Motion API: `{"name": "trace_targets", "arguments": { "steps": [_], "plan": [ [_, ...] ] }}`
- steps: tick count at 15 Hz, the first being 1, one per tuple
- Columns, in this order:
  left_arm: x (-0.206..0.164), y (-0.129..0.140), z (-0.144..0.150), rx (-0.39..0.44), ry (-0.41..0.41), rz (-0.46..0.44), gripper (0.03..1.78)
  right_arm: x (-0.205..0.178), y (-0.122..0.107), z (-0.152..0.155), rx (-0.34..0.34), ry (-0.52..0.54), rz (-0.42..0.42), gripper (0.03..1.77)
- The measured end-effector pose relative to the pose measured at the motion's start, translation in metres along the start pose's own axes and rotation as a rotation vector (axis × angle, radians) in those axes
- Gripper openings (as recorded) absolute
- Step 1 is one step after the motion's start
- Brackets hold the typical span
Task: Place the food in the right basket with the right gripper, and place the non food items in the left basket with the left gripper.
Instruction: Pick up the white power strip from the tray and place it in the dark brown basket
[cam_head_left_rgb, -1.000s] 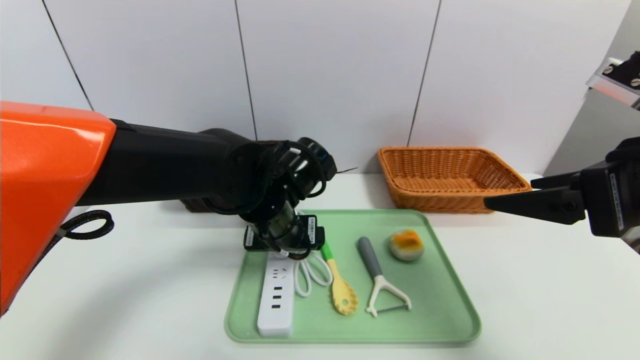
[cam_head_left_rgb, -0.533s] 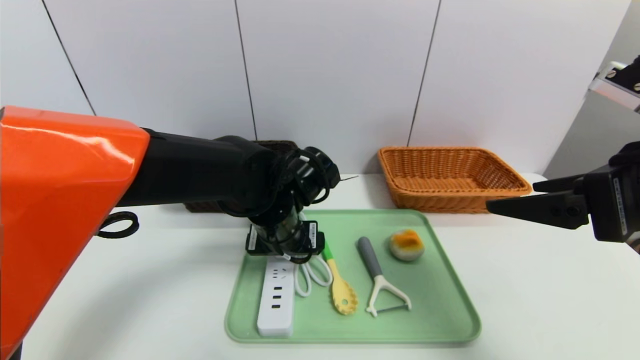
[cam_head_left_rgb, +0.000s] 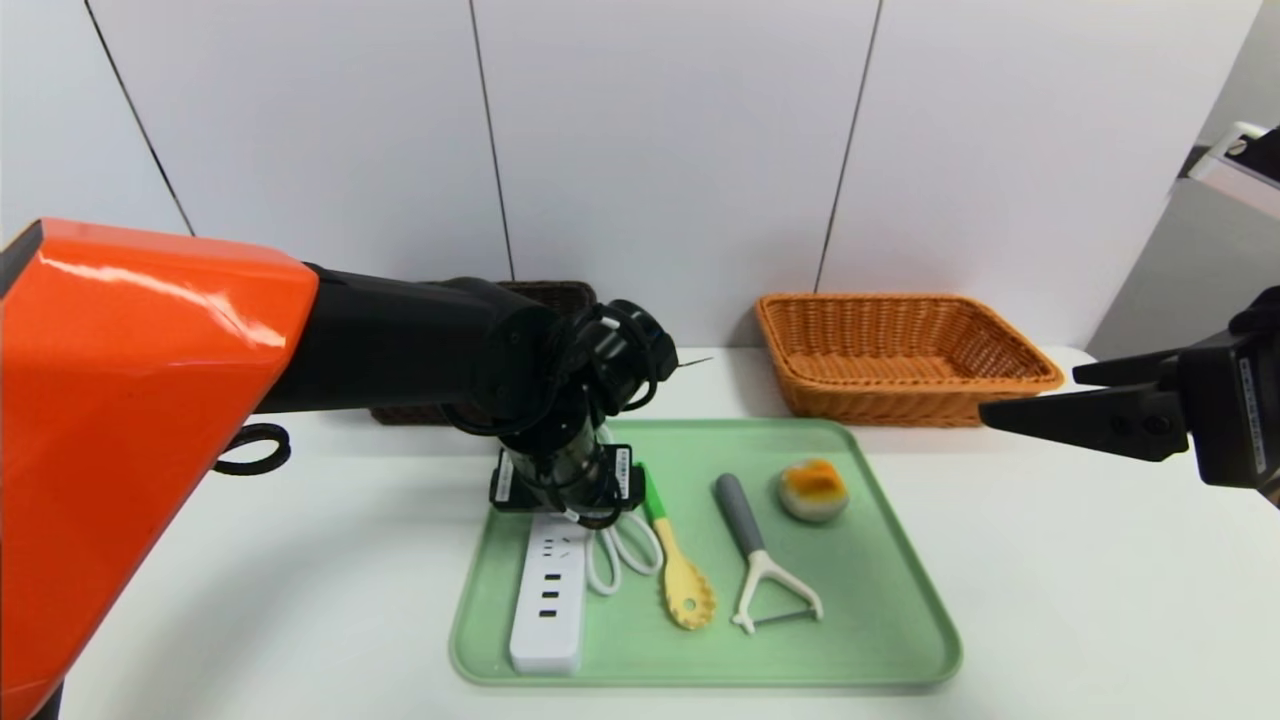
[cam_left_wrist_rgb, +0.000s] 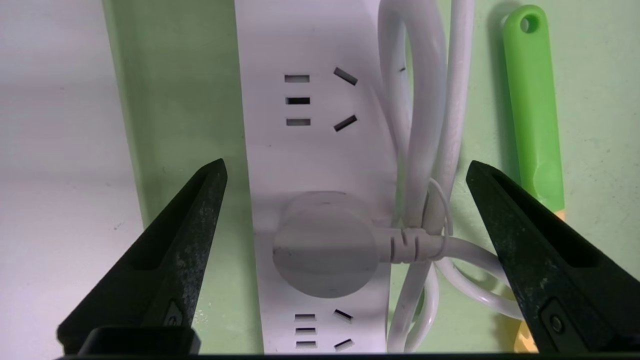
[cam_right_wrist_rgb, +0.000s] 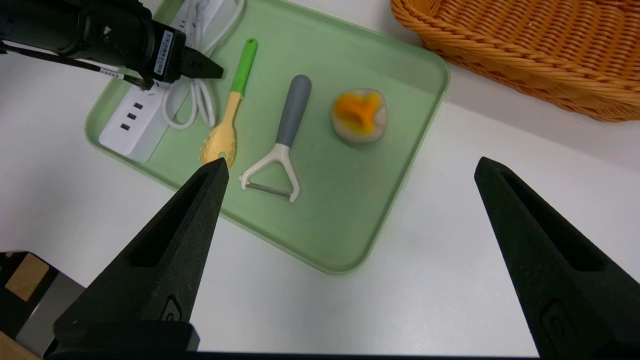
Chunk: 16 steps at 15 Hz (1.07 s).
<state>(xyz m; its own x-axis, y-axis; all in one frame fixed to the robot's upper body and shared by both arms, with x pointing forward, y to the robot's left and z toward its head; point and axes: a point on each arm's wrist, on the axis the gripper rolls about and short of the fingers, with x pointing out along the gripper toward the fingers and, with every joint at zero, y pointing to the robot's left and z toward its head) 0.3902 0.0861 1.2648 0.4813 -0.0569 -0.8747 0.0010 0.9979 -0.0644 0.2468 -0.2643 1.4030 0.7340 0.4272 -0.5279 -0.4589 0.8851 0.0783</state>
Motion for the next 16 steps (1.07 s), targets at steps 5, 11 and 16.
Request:
{"name": "trace_targets", "arguments": {
  "steps": [5, 11, 16],
  "plan": [
    [0.0003, 0.0003, -0.0003, 0.003, 0.004, 0.003, 1.69, -0.0011, -0.0002, -0.0002, 0.002, -0.002, -0.002, 1.7],
    [0.0011, 0.0012, -0.0012, 0.006, 0.014, 0.016, 1.02, -0.0015, -0.0003, 0.0003, 0.002, -0.006, -0.002, 1.7],
    [-0.0066, 0.0047, -0.001, 0.008, 0.016, 0.018, 0.95, -0.0015, -0.0004, 0.0004, 0.002, -0.007, -0.003, 1.7]
  ]
}}
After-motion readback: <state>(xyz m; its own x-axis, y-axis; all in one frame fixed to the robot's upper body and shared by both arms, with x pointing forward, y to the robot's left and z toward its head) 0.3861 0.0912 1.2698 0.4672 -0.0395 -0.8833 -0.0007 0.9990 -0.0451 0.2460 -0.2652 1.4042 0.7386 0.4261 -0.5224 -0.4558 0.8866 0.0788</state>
